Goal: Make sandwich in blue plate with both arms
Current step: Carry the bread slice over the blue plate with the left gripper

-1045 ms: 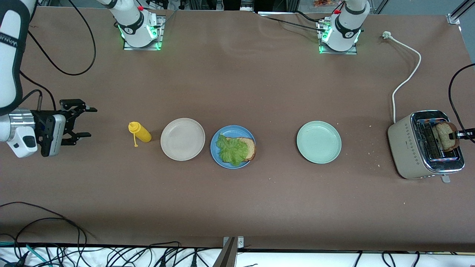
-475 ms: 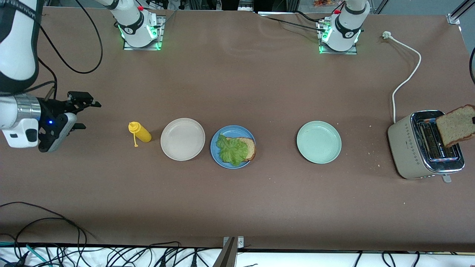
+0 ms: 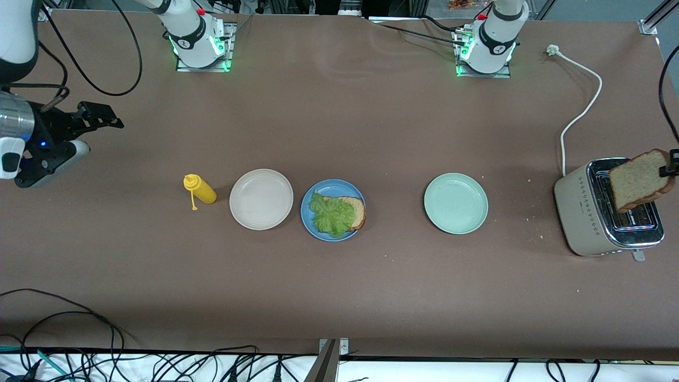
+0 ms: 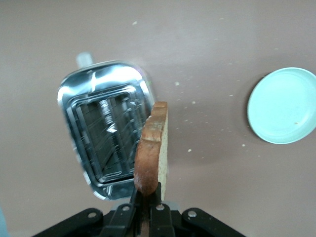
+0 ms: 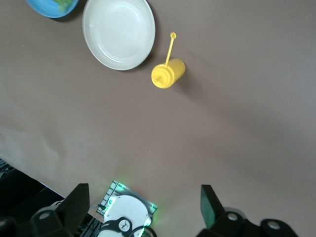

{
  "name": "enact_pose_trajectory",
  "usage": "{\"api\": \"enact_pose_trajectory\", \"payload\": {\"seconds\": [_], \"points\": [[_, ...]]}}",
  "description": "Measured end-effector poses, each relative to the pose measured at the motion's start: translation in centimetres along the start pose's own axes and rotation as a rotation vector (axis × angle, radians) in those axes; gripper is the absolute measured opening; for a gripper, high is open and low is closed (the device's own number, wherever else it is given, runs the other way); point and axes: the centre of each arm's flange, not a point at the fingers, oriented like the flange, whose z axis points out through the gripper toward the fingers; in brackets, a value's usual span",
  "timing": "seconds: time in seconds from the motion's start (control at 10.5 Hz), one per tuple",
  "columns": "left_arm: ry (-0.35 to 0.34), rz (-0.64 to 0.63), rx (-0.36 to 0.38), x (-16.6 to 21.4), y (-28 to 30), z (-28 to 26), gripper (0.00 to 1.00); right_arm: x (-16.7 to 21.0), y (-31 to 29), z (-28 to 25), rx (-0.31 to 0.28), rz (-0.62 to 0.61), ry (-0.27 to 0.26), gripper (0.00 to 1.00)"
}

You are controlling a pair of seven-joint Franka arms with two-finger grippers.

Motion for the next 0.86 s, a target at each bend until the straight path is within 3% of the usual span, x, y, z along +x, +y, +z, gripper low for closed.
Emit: {"api": "enact_pose_trajectory", "payload": {"seconds": [0.29, 0.48, 0.67, 0.86], "points": [[0.049, 0.113, -0.014, 2.5, 6.5, -1.9, 0.08, 0.7, -3.2, 0.7, -0.05, 0.205, -0.057, 1.0], [0.065, 0.12, -0.083, 3.8, 10.8, -1.8, 0.08, 0.1, -5.5, 2.0, -0.064, 0.363, -0.062, 1.0], [0.042, 0.07, -0.129, 5.5, 17.3, -0.8, 0.08, -1.7, -8.6, 3.4, -0.09, 0.426, -0.017, 1.0], [0.006, 0.059, -0.189, 6.6, 24.9, 1.1, 0.08, -4.5, -6.6, 4.2, -0.092, 0.435, 0.081, 1.0]]}}
